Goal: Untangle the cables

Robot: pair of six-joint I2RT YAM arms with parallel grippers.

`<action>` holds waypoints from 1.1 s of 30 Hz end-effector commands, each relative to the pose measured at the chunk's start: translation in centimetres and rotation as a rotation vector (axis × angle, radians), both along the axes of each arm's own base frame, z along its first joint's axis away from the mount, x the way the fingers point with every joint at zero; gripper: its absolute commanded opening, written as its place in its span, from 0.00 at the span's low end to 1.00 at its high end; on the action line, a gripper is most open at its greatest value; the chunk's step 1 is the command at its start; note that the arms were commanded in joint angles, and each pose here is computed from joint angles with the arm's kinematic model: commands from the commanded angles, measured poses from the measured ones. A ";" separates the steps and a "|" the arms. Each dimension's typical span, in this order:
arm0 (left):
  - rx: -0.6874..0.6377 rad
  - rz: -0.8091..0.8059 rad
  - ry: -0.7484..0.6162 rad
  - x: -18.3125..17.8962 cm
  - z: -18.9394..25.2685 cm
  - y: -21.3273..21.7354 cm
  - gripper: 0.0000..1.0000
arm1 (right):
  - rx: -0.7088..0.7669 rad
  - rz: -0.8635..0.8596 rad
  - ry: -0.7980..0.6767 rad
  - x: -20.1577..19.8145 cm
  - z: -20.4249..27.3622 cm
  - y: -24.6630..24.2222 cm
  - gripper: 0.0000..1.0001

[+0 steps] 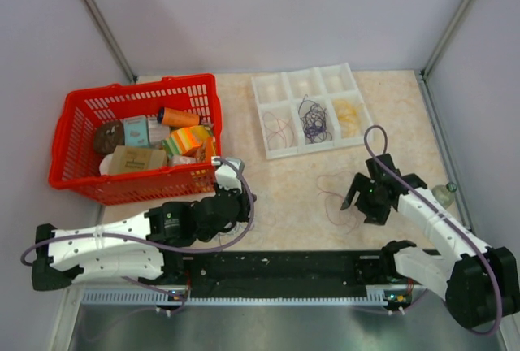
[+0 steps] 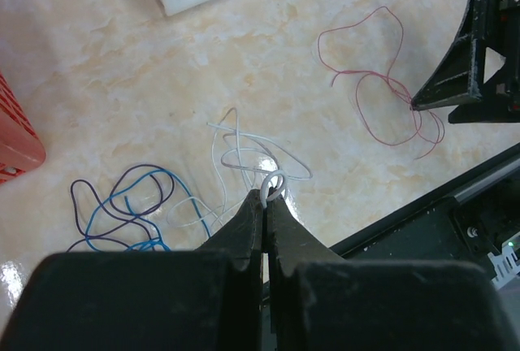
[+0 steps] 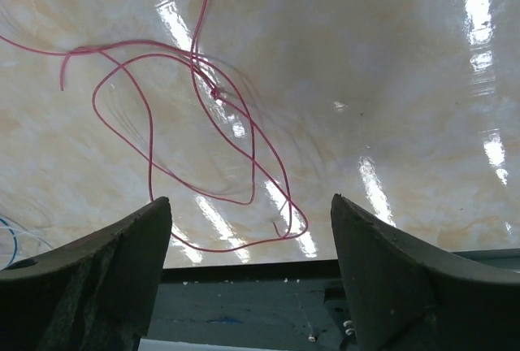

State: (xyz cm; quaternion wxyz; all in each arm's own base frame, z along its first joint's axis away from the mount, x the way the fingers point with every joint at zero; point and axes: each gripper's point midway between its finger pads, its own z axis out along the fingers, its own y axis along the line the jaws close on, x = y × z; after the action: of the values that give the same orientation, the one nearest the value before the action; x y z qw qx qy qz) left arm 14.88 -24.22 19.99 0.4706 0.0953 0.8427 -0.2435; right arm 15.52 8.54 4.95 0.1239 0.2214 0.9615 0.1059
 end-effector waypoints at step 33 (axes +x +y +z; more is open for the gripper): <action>-0.006 0.100 -0.059 1.3 -0.1 1.9 0.00 | -0.325 0.484 -0.767 25.3 16.5 16.7 0.00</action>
State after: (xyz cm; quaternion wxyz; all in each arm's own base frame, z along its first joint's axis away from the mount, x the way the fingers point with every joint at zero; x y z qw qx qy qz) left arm 15.51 -22.40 18.12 0.4849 0.0653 0.8443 -0.2186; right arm 36.90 23.29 19.92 0.4263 -0.0454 0.9002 0.0770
